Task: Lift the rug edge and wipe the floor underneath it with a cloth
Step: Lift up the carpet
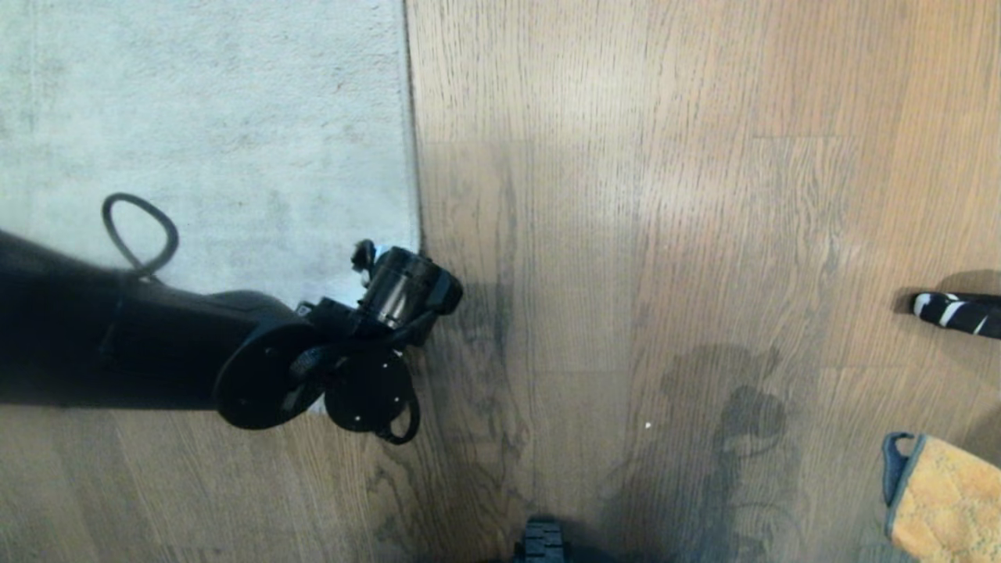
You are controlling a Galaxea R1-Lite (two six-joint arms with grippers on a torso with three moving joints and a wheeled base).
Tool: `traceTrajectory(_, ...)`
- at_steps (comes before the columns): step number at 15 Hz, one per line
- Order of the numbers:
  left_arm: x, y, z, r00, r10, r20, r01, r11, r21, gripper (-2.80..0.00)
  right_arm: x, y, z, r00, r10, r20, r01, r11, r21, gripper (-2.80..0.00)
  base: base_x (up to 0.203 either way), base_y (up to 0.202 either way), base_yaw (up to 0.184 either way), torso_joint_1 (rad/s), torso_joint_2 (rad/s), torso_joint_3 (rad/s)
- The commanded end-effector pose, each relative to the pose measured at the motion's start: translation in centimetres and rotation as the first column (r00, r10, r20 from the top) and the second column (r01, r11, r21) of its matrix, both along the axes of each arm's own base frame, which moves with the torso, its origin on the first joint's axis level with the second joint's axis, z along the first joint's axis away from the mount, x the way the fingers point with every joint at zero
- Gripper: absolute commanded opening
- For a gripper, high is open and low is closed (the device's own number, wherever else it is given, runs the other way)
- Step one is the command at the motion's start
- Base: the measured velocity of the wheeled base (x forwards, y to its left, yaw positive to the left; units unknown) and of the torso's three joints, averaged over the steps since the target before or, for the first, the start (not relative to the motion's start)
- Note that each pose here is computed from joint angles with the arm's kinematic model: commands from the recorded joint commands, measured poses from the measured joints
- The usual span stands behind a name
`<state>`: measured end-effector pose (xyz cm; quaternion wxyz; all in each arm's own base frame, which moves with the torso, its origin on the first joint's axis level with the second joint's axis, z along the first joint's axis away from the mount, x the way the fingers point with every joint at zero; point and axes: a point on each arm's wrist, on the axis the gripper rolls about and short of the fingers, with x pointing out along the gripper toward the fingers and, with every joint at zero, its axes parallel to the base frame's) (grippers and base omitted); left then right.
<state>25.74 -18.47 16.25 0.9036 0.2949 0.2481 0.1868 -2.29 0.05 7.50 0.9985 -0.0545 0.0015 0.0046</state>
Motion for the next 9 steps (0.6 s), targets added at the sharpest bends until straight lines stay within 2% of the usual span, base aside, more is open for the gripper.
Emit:
traceTrajectory(1, -1.1, 0.9, 2.4, 0.998, 0.003, 0.063, 0.000, 0.999, -0.051, -2.80, 0.0, 0.0, 0.0, 1.000, 0.000, -0.001, 0.000, 1.000, -0.001, -2.80, 0.000, 0.000, 0.000, 0.000, 0.00, 0.000)
traceTrajectory(5, -2.6, 2.1, 4.5, 0.994, -0.013, 0.110, 0.026, 0.993, -0.111, -2.80, 0.0, 0.0, 0.0, 1.000, 0.000, -0.001, 0.000, 1.000, -0.001, -2.80, 0.000, 0.000, 0.000, 0.000, 0.00, 0.000)
traceTrajectory(9, -4.5, 2.7, 5.8, 0.989, -0.043, 0.139, 0.062, 0.989, -0.137, -2.80, 0.0, 0.0, 0.0, 1.000, 0.000, -0.001, 0.000, 1.000, -0.001, -2.80, 0.000, 0.000, 0.000, 0.000, 0.00, 0.000)
